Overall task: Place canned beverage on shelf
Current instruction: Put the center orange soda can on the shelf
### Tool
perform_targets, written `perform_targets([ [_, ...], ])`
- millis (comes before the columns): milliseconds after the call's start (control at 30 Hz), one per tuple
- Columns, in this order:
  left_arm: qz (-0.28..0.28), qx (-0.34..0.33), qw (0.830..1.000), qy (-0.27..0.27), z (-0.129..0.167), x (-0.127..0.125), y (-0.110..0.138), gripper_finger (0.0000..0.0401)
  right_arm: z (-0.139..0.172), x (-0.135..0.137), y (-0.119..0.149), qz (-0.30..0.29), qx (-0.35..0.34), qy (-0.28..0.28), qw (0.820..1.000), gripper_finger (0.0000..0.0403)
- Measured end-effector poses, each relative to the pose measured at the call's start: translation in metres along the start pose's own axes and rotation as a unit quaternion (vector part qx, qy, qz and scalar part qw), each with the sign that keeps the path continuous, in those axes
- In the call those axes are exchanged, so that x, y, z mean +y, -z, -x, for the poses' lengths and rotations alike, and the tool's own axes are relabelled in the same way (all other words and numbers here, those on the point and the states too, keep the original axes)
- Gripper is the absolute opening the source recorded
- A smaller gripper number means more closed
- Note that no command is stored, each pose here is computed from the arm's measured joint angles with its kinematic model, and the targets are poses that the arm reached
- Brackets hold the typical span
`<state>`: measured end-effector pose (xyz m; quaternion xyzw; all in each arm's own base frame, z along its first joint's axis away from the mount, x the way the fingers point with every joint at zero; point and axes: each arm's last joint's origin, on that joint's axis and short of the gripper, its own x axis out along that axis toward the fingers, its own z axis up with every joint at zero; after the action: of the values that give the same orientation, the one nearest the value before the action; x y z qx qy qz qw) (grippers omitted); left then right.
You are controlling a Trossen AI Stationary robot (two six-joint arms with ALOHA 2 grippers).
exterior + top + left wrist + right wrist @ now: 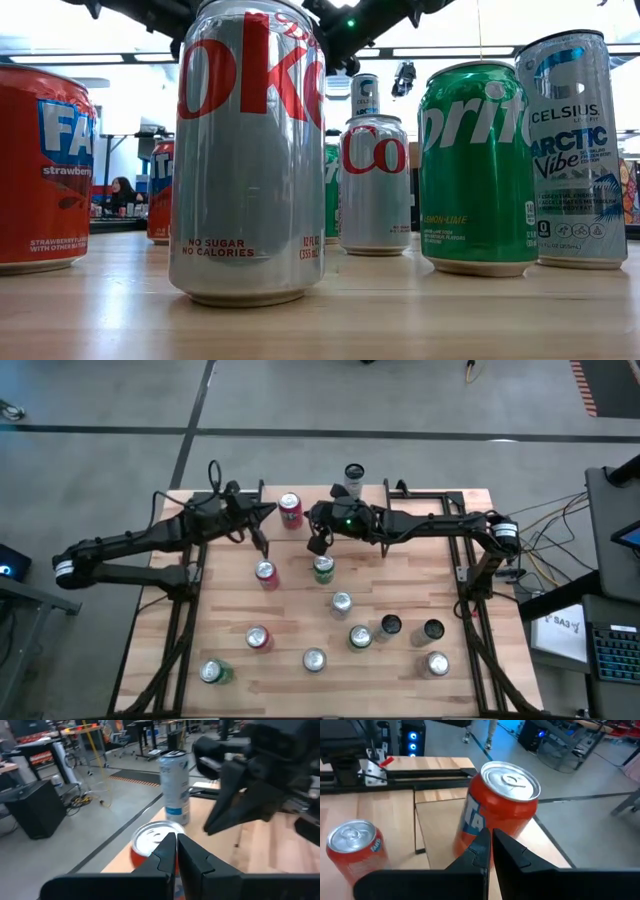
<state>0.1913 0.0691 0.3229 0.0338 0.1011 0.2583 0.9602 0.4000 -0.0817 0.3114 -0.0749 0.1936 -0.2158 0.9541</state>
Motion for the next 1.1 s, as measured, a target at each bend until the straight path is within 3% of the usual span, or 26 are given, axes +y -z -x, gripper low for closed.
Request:
perform_targets([
  [300,-0.045,-0.057,0.996,0.052,0.006,-0.024,0.0,0.0,0.0,-0.001,-0.003,-0.01,-0.016,0.003,1.0,0.0009],
  [433,-0.057,-0.097,0.993,0.047,0.012,-0.022,0.0,0.0,-0.001,-0.002,-0.004,-0.013,-0.02,0.004,1.0,0.0009],
  [933,-0.044,-0.147,0.988,0.034,0.037,-0.014,0.013,0.0,-0.016,-0.013,0.002,-0.029,-0.034,0.026,0.999,0.0009],
  [1100,-0.045,-0.151,0.987,0.033,0.04,-0.013,0.015,0.0,-0.023,-0.013,0.008,-0.029,-0.024,0.07,0.997,0.0009],
])
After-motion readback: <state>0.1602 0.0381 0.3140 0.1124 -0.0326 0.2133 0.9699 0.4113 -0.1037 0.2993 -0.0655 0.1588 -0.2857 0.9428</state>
